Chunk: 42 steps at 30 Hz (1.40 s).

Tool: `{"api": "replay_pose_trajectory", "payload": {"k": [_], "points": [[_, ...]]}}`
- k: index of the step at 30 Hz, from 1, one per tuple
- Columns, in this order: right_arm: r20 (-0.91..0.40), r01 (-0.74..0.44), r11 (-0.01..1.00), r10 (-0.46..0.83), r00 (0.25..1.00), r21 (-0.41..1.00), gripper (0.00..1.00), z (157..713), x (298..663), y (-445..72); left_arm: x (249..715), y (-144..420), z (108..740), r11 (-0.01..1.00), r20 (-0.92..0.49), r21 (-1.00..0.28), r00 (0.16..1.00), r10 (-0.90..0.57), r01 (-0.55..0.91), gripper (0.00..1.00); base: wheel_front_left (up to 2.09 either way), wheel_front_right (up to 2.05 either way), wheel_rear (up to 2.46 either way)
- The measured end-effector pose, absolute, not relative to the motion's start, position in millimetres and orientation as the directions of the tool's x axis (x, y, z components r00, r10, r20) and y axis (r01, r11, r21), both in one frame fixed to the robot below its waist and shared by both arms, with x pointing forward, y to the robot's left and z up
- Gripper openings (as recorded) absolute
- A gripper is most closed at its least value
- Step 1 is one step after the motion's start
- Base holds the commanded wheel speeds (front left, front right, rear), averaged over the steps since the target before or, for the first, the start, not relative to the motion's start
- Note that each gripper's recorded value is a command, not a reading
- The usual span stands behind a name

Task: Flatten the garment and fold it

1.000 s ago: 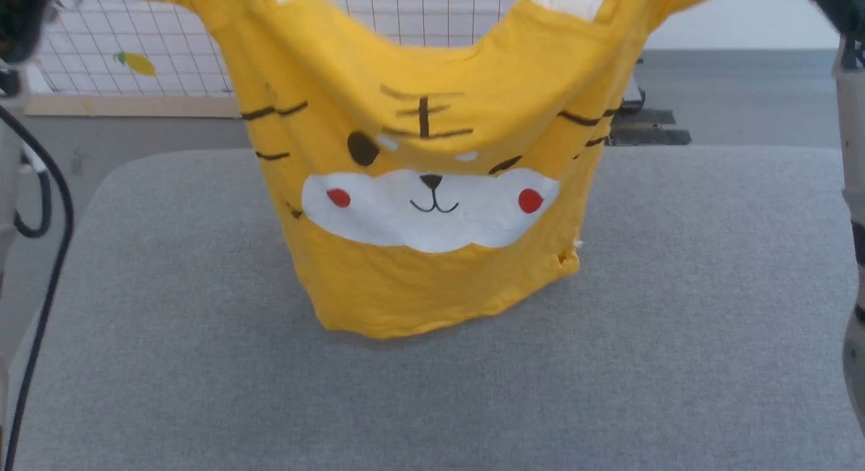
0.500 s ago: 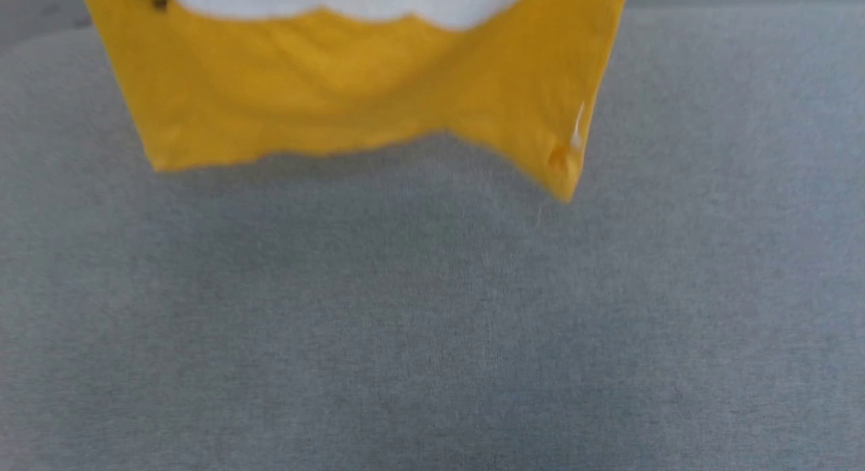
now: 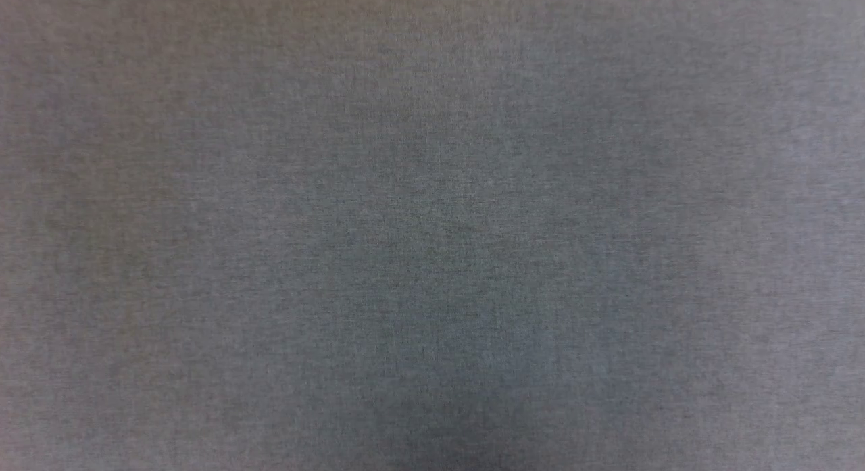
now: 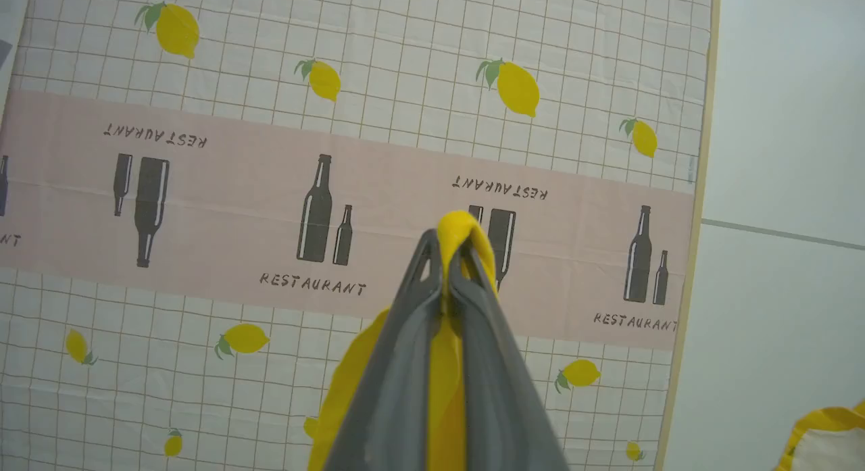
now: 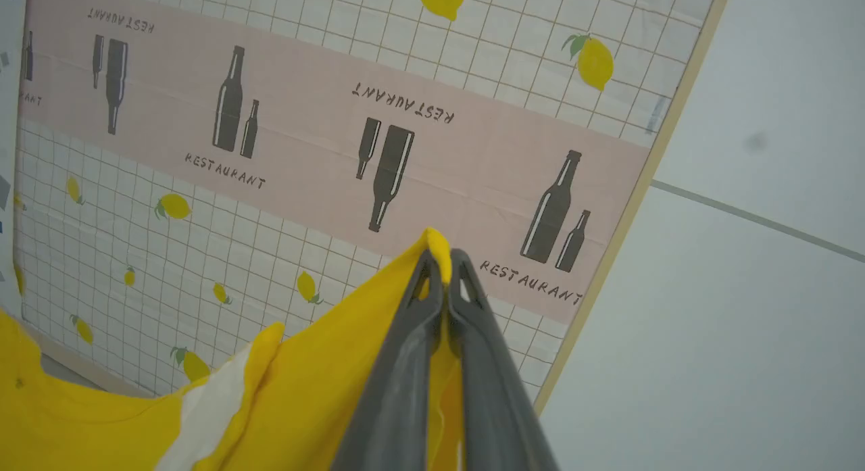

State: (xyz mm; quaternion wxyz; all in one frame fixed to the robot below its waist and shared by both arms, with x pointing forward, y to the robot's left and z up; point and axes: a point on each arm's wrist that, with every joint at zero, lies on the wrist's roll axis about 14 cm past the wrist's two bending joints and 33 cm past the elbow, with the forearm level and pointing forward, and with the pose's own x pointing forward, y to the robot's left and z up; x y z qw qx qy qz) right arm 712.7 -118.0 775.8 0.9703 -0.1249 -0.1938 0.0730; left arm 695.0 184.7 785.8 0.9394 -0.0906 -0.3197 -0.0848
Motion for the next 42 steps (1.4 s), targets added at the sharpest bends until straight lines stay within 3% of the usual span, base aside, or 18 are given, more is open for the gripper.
{"api": "replay_pose_trajectory", "payload": {"k": [9, 18, 25, 35, 42], "points": [[0.213, -0.183, 0.929, 0.259, 0.942, -0.320, 0.00, 669.8, 744.2, -97.1, 721.5, 176.9, 673.9, 0.965, 0.453, -0.041, 0.865, -0.214, 0.260, 0.00, 0.00, 0.00, 0.00], [0.129, -0.316, 0.907, 0.361, 0.924, -0.278, 0.00, 622.3, 709.7, -84.1, 673.4, 178.1, 623.9, 0.944, 0.322, 0.029, 0.891, -0.319, 0.328, 0.00, 0.00, 0.00, 0.00], [0.053, -0.363, 0.914, 0.378, 0.925, -0.183, 0.00, 586.1, 649.4, -113.8, 600.7, 179.3, 587.2, 0.922, 0.228, -0.027, 0.901, -0.370, 0.386, 0.00, 0.00, 0.00, 0.00], [-0.057, -0.366, 0.930, 0.364, 0.929, -0.020, 0.00, 544.5, 523.0, -136.7, 475.3, 177.2, 543.0, 0.929, 0.063, -0.119, 0.936, -0.346, 0.351, 0.00, 0.00, 0.00, 0.00], [-0.127, -0.341, 0.939, 0.344, 0.930, 0.043, 0.00, 530.8, 450.2, -143.0, 395.0, 173.6, 494.0, 0.925, -0.164, -0.241, 0.927, -0.338, 0.295, 0.00, 0.00, 0.00, 0.00]]}}
